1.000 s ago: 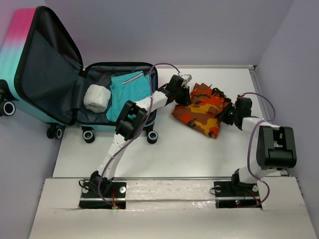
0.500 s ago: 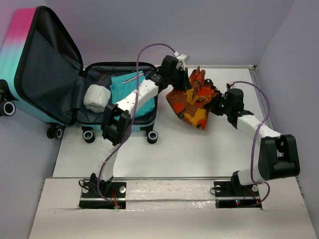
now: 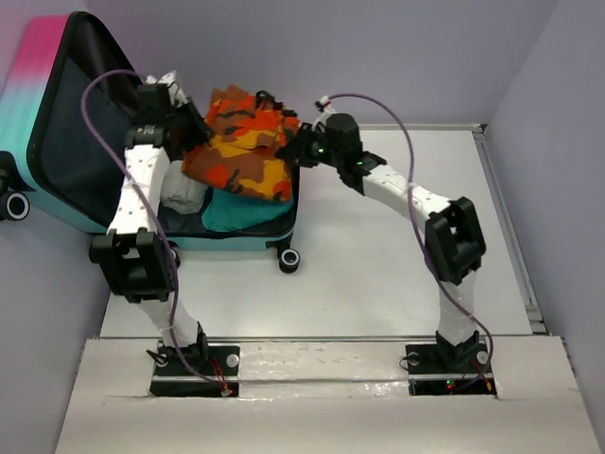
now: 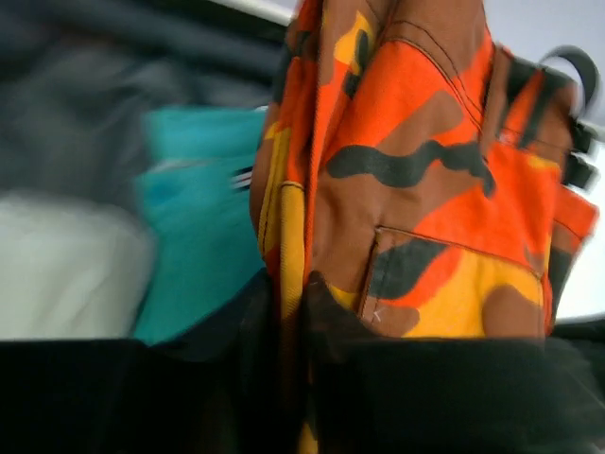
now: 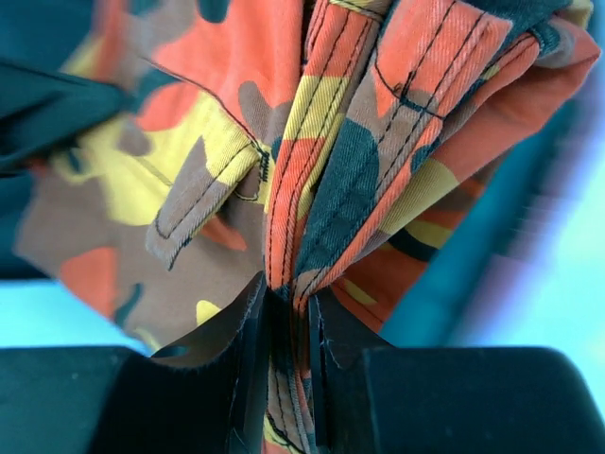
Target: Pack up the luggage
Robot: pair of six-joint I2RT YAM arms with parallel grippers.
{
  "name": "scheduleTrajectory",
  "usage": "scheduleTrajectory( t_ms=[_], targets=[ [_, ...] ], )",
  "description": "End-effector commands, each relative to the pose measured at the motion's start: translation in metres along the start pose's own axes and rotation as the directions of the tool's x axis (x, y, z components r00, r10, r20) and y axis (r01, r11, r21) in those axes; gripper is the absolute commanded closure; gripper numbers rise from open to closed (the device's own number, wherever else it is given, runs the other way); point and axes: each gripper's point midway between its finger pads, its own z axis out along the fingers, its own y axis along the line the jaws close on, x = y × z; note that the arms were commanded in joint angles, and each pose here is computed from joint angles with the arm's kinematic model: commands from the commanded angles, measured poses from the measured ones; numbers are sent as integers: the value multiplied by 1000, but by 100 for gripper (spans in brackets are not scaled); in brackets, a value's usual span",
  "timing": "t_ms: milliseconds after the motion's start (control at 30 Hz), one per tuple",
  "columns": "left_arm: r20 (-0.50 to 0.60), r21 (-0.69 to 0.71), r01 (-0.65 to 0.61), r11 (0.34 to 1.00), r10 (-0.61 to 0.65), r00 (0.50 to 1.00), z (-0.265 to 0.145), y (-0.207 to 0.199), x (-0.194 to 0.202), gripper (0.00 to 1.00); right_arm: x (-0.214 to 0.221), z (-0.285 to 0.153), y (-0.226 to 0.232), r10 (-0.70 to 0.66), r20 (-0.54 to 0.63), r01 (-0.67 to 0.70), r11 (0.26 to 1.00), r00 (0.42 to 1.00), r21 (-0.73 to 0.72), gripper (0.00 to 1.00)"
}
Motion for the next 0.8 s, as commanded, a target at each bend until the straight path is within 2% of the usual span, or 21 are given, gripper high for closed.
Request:
scheduleTrajectory(
  t_ms=[0,33,67,133,167,367,467,500,533,567,600,633,667,700,733,767],
  targets=[
    [188,-327,115,938,-54,981,-49,113,-17,41,51,43,23,-38,-165,34,999,986,-25,68],
    [178,-364,132,922,-70,982,-49,131,-10,7,57,50,23,-41,-182,37,999,982,-23,54],
    [150,-417,149,896,-94,984,-53,155,1,1,66,58,23,-43,-204,38,999,978,-26,22],
    [148,-443,149,884,-92,985,-55,165,8,1,70,59,20,-44,-211,39,999,976,-29,1],
    [169,-437,148,887,-81,982,-60,162,3,1,70,59,19,-47,-208,43,999,977,-24,0],
    [359,-264,139,955,-36,932,-118,91,-46,1,58,41,29,-126,-187,120,992,974,-42,0],
    [421,-178,84,981,-1,907,-152,42,-50,1,40,21,39,-182,-138,180,983,974,-30,0],
    [466,-154,63,986,16,885,-173,26,-46,1,44,15,35,-198,-145,197,980,969,-23,0],
    [443,-156,61,986,14,897,-162,26,-35,1,36,9,44,-205,-126,202,979,971,-34,1],
    [485,-117,29,993,32,874,-186,1,-30,1,32,-5,50,-228,-116,225,973,967,-41,2],
    [492,-159,48,986,37,870,-187,11,-16,1,30,-12,53,-239,-109,236,971,965,-42,6],
    [561,-161,56,985,45,827,-220,4,-13,1,28,-20,53,-259,-99,257,966,961,-36,10],
    [595,-173,73,982,45,802,-236,7,-7,1,39,-29,44,-262,-123,262,965,957,-19,14],
    [611,-242,130,961,47,791,-241,30,9,1,27,-48,59,-281,-81,279,960,956,-36,26],
    [681,-240,157,958,51,731,-277,29,13,1,27,-58,60,-296,-71,294,955,952,-37,41],
    [701,-268,188,945,58,710,-290,38,21,1,27,-67,60,-300,-60,298,954,952,-32,53]
  ],
)
